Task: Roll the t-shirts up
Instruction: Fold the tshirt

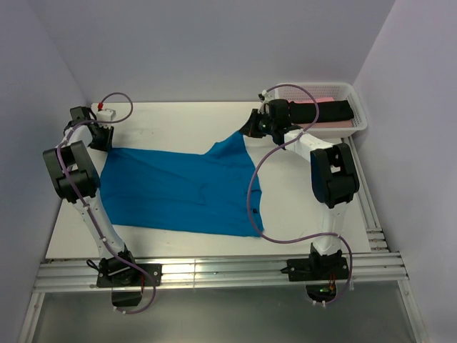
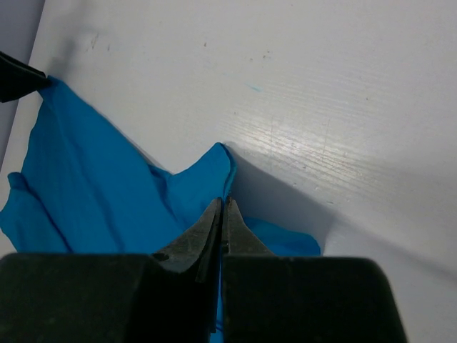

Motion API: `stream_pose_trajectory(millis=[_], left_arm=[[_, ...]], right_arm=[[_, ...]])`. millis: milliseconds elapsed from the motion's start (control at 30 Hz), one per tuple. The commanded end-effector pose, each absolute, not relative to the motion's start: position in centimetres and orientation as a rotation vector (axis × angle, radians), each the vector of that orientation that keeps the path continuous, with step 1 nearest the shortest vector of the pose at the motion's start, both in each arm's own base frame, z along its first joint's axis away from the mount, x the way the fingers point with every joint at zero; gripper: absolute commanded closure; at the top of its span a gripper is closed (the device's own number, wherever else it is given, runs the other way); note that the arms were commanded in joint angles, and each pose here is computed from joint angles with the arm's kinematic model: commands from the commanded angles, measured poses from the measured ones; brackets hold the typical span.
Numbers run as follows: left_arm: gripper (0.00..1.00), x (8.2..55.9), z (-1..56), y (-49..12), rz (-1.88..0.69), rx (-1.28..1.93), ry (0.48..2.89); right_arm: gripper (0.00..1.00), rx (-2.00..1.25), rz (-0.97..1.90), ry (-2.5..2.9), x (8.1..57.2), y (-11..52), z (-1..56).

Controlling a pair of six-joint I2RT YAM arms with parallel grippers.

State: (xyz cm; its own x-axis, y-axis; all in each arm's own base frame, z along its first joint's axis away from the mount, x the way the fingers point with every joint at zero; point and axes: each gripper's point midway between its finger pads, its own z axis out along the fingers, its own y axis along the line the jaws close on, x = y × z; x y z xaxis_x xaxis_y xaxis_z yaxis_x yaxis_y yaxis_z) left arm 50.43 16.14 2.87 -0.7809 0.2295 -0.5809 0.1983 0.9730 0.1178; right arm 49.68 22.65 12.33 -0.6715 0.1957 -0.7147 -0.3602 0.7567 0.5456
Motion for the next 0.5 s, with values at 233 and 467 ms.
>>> stream_pose_trajectory(millis=[233,467], left_arm=[[0.59,51.0,5.4,16.0,-0.035,0.184,2.44],[0.45,50.8,6.7,16.0,-0.126,0.12,2.419]], right_arm=[[1.0,-0.145,0.888,2.056,50.5,22.6,15.7],[1.0,-0.146,0.89,2.056,50.3,22.6,15.7]])
